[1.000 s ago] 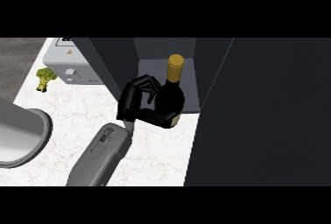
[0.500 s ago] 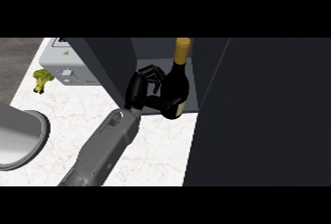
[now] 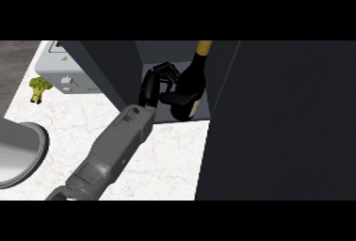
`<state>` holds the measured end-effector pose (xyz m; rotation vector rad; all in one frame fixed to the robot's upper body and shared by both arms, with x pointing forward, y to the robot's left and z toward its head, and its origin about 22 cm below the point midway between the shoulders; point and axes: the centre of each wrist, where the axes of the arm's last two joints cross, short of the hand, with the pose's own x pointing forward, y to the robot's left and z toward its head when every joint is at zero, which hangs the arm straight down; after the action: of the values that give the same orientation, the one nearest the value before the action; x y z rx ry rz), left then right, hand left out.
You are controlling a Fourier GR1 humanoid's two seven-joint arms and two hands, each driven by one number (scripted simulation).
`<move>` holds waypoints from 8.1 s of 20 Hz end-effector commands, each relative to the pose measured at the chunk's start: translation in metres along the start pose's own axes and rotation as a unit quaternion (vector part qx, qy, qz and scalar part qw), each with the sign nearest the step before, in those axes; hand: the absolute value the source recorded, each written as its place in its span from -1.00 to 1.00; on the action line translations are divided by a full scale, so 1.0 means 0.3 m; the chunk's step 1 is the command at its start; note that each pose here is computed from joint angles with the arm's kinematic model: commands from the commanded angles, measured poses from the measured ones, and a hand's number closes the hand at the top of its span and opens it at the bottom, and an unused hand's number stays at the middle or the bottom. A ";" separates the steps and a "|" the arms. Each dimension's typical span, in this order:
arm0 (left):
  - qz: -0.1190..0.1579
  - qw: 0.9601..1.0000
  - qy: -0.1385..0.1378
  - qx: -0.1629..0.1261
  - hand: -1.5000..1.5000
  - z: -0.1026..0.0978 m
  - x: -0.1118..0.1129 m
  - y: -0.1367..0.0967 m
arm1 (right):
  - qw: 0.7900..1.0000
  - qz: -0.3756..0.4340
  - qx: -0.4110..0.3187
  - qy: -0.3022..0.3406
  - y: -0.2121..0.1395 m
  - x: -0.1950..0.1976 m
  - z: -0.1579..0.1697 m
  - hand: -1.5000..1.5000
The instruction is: Pick up the wine, place it into the cabinet and close the cabinet
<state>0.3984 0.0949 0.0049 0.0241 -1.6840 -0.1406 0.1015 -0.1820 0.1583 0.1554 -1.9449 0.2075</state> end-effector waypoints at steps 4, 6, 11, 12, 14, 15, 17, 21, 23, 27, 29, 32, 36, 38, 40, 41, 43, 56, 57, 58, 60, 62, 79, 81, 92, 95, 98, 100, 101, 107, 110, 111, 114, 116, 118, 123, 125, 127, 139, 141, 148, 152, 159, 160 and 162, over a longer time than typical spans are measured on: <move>0.024 0.999 0.018 0.035 1.00 -0.045 0.019 0.013 | 0.998 -0.051 0.015 -0.014 -0.014 0.094 0.032 -1.00; 0.034 0.998 0.023 0.039 1.00 -0.062 0.034 0.016 | 0.998 -0.055 0.010 -0.003 -0.017 0.095 0.036 -1.00; 0.021 0.997 0.034 0.060 1.00 -0.074 0.018 0.062 | 0.998 -0.060 0.017 -0.006 -0.016 0.113 0.051 -1.00; 0.006 0.998 0.034 0.059 1.00 -0.078 0.022 0.058 | 0.998 -0.063 0.016 -0.011 -0.009 0.120 0.058 -1.00; 0.006 0.997 0.023 0.069 1.00 -0.081 0.026 0.048 | 0.998 -0.051 0.020 0.002 -0.007 0.070 0.046 -1.00; 0.008 0.997 0.025 0.072 1.00 -0.082 0.019 0.077 | 0.998 -0.054 0.024 -0.012 -0.009 0.085 0.048 -1.00; -0.013 0.996 0.017 0.081 1.00 -0.072 0.004 0.063 | 0.997 -0.065 0.024 -0.016 -0.007 0.095 0.047 -1.00; -0.038 0.995 0.000 0.097 -1.00 -0.119 0.060 0.116 | 0.998 -0.058 0.033 -0.019 -0.012 0.085 0.049 -1.00; -0.071 0.993 -0.006 0.099 -1.00 -0.107 0.035 0.136 | 0.998 -0.054 0.032 -0.015 -0.007 0.082 0.052 -1.00; -0.088 0.989 -0.011 0.119 -1.00 -0.117 0.051 0.120 | 0.998 -0.054 0.035 -0.018 -0.011 0.069 0.045 -1.00; -0.097 0.987 -0.008 0.131 -1.00 -0.145 0.087 0.165 | 0.997 -0.063 0.033 -0.023 0.002 0.065 0.056 -1.00; -0.102 0.986 -0.005 0.133 -1.00 -0.117 0.040 0.179 | 0.997 -0.058 0.037 -0.020 -0.013 0.076 0.061 -1.00; -0.054 0.993 -0.030 0.101 -1.00 -0.154 0.111 0.133 | 0.997 -0.061 0.034 -0.033 -0.014 0.092 0.056 -1.00; -0.029 0.995 -0.040 0.089 -1.00 -0.148 0.096 0.164 | 0.997 -0.055 0.041 -0.028 -0.011 0.080 0.064 -1.00; 0.002 0.995 -0.055 0.085 -1.00 -0.144 0.094 0.144 | 0.998 -0.052 0.036 -0.029 -0.010 0.081 0.064 -1.00; 0.024 0.995 -0.063 0.077 1.00 -0.185 0.167 0.155 | 0.998 -0.052 0.036 -0.027 -0.015 0.079 0.064 -1.00; 0.037 0.995 -0.072 0.063 1.00 -0.178 0.166 0.105 | 0.997 -0.054 0.042 -0.023 -0.011 0.080 0.067 -1.00; 0.126 0.988 -0.081 -0.020 -1.00 -0.188 0.230 -0.011 | 0.999 -0.046 0.021 -0.011 -0.048 0.159 0.087 -1.00; 0.114 0.990 -0.081 -0.034 -1.00 -0.181 0.220 -0.017 | 0.998 -0.051 0.022 -0.011 -0.027 0.127 0.090 -1.00; 0.116 0.989 -0.088 -0.026 -1.00 -0.158 0.169 -0.001 | 0.999 -0.047 0.014 -0.008 -0.037 0.148 0.095 -1.00; 0.122 0.989 -0.082 -0.031 -1.00 -0.158 0.174 -0.004 | 0.999 -0.035 0.013 -0.009 -0.057 0.147 0.076 -1.00; 0.125 0.988 -0.079 -0.032 -1.00 -0.147 0.154 0.002 | 0.999 -0.042 0.010 -0.006 -0.046 0.159 0.098 -1.00; 0.215 0.970 -0.067 -0.090 -1.00 0.031 0.027 -0.009 | 1.000 -0.024 -0.005 0.009 -0.060 0.164 0.104 -1.00; 0.224 0.968 -0.053 -0.103 -1.00 0.081 0.013 -0.024 | 0.999 -0.031 -0.016 -0.002 -0.057 0.130 0.094 -1.00; 0.236 0.966 -0.047 -0.095 -1.00 0.329 -0.039 0.084 | 1.000 -0.016 -0.020 0.009 -0.067 0.142 0.099 -1.00; 0.256 0.962 -0.050 -0.084 -1.00 0.396 0.006 0.100 | 1.000 0.001 -0.011 0.001 -0.080 0.138 0.097 -1.00; 0.259 0.961 -0.047 -0.082 -1.00 0.479 -0.026 0.086 | 1.000 0.001 -0.015 -0.001 -0.059 0.137 0.105 -1.00; 0.269 0.959 -0.044 -0.078 -1.00 0.505 -0.009 0.154 | 1.000 0.005 0.017 0.010 -0.064 0.165 0.110 -1.00; 0.279 0.956 -0.049 -0.076 -1.00 0.538 -0.034 0.143 | 1.000 0.010 0.026 0.010 -0.063 0.165 0.108 -1.00; 0.260 0.962 -0.061 -0.057 -1.00 0.563 -0.035 0.276 | 0.995 -0.022 0.098 0.024 -0.053 0.149 0.118 -1.00; 0.253 0.963 -0.079 -0.051 -1.00 0.587 -0.056 0.320 | 0.986 -0.018 0.162 0.039 -0.049 0.123 0.110 -1.00; 0.254 0.962 -0.084 -0.049 -1.00 0.595 -0.026 0.361 | 0.980 -0.025 0.191 0.055 -0.048 0.131 0.128 -1.00; 0.234 0.967 -0.092 -0.039 -1.00 0.590 -0.057 0.478 | 0.970 -0.029 0.238 0.031 -0.036 0.126 0.119 1.00; 0.232 0.967 -0.101 -0.031 -1.00 0.596 -0.027 0.499 | 0.966 -0.038 0.253 0.042 -0.022 0.147 0.136 1.00; 0.222 0.969 -0.103 -0.016 -1.00 0.643 -0.043 0.546 | 0.966 -0.042 0.250 0.043 -0.019 0.105 0.141 1.00; 0.219 0.970 -0.102 -0.034 -1.00 0.627 0.010 0.645 | 0.966 -0.034 0.255 0.023 -0.011 0.150 0.118 1.00; 0.217 0.971 -0.098 -0.020 -1.00 0.668 -0.003 0.700 | 0.968 -0.049 0.245 0.017 0.019 0.134 0.127 1.00; 0.214 0.971 -0.104 -0.021 -1.00 0.619 0.041 0.741 | 0.966 -0.047 0.254 0.015 0.001 0.177 0.113 1.00; 0.220 0.969 -0.103 -0.043 -1.00 0.632 0.079 0.838 | 0.957 -0.077 0.278 0.004 0.059 0.097 0.074 1.00; 0.213 0.971 -0.103 -0.046 -1.00 0.653 0.045 0.848 | 0.955 -0.077 0.286 0.010 0.058 0.086 0.053 1.00; 0.211 0.971 -0.105 -0.046 -1.00 0.615 0.082 0.894 | 0.953 -0.069 0.295 0.002 0.087 0.045 -0.011 1.00; 0.214 0.969 -0.108 -0.053 -1.00 0.597 0.081 0.866 | 0.955 -0.044 0.293 0.000 0.101 0.047 -0.081 1.00; 0.212 0.970 -0.105 -0.050 -1.00 0.617 0.071 0.911 | 0.958 -0.040 0.284 0.006 0.306 0.028 -0.303 1.00; 0.211 0.972 -0.091 -0.044 -1.00 0.645 0.061 0.949 | 0.961 -0.042 0.274 0.004 0.337 0.037 -0.346 1.00; 0.211 0.971 -0.103 -0.038 -1.00 0.605 0.067 0.900 | 0.961 -0.047 0.270 0.019 0.381 0.070 -0.449 1.00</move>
<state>0.2308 0.3753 0.0331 -0.4327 -1.8447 0.1014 0.1722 -0.0850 0.1934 0.5570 -1.8379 0.6807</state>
